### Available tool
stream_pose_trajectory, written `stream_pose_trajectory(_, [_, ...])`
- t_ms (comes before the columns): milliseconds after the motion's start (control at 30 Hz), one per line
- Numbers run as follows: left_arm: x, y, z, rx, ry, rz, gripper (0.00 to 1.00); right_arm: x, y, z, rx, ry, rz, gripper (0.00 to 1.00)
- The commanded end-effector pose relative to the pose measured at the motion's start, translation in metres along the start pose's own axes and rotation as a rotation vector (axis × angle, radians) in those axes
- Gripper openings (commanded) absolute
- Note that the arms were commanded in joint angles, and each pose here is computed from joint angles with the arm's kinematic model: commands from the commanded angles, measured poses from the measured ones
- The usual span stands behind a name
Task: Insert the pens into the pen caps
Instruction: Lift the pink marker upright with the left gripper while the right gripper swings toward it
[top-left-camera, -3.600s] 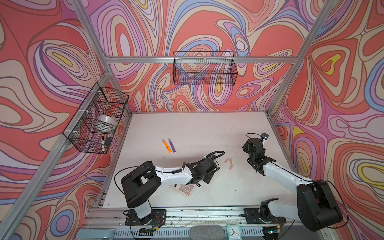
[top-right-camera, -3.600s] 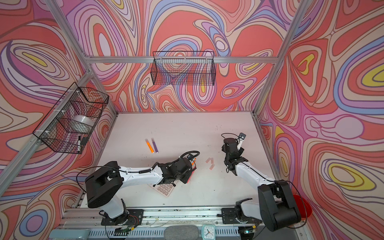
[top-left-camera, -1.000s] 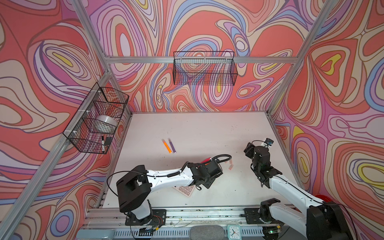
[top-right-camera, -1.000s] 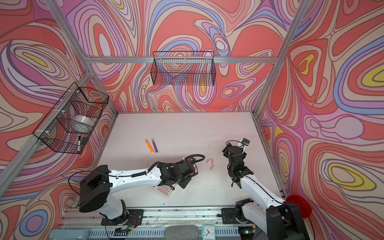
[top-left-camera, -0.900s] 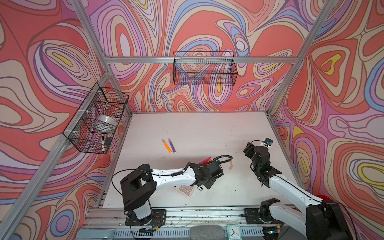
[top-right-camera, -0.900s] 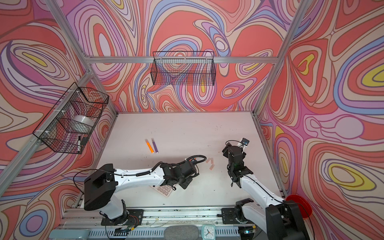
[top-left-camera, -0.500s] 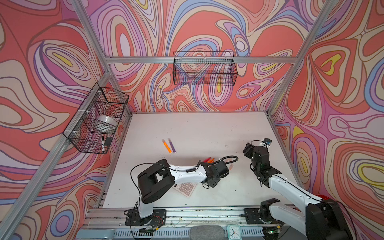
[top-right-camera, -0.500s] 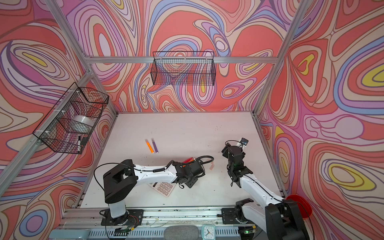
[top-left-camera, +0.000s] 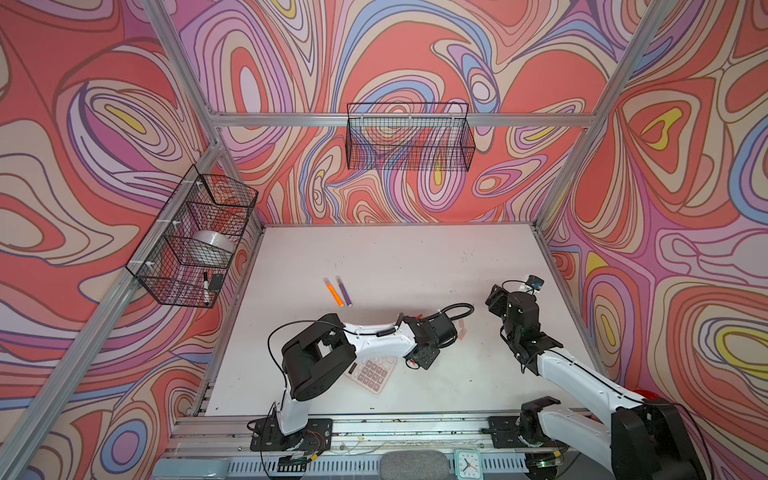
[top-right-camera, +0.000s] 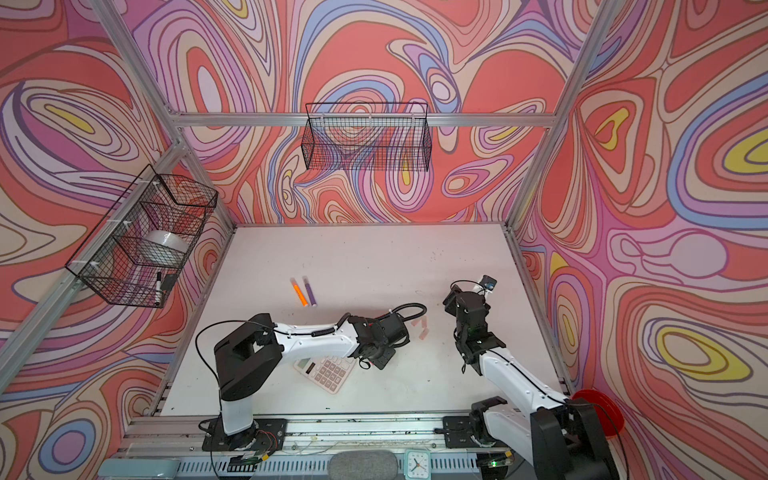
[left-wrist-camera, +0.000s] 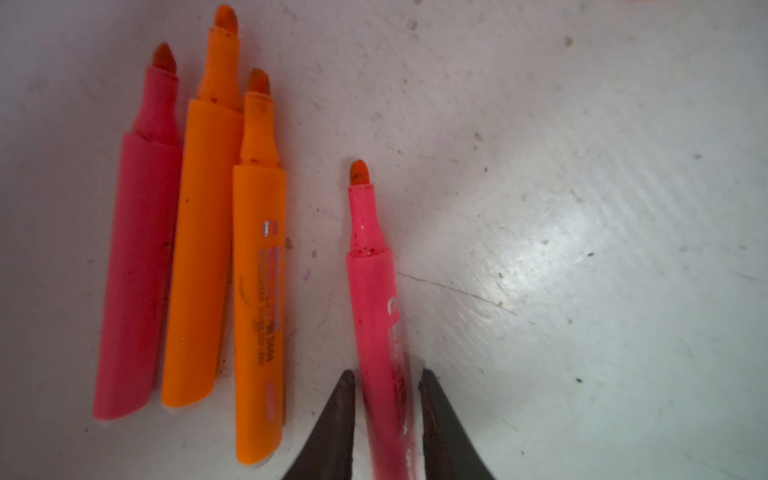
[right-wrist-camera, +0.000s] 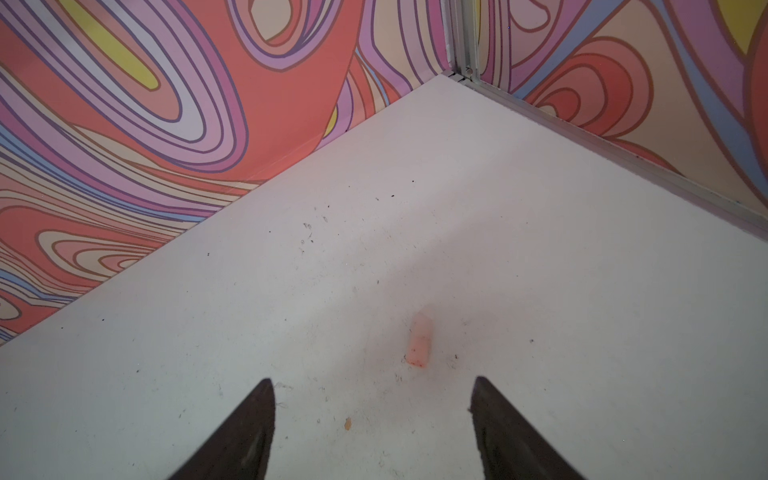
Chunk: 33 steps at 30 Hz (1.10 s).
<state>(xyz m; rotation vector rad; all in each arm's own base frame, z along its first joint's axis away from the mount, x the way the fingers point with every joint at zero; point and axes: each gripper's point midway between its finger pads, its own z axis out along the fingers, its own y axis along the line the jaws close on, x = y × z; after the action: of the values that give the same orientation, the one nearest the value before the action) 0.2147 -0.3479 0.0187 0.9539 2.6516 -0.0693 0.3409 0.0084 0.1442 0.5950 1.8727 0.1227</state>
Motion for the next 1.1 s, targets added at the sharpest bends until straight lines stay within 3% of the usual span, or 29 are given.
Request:
stream_pose_trajectory(0, [0.030, 0.001, 0.017, -0.005, 0.134, 0.009, 0.24, -0.001, 0.000, -0.001, -0.007, -0.008, -0.007, 0.76])
stream_pose_trajectory(300, [0.030, 0.009, 0.016, -0.015, 0.132, -0.004, 0.19, 0.000, 0.002, 0.001, -0.011, 0.001, -0.013, 0.77])
stream_pose_trajectory(567, [0.017, 0.013, -0.009, 0.011, 0.004, -0.012, 0.15, -0.007, 0.005, -0.013, -0.038, 0.003, 0.012, 0.69])
stream_pose_trajectory(800, [0.006, 0.016, -0.036, 0.051, -0.125, -0.033, 0.12, -0.001, 0.050, -0.061, -0.393, 0.087, 0.148, 0.75])
stream_pose_trajectory(1067, [-0.002, 0.021, -0.062, 0.084, -0.259, -0.065, 0.10, 0.023, 0.102, -0.097, -0.689, 0.257, 0.306, 0.75])
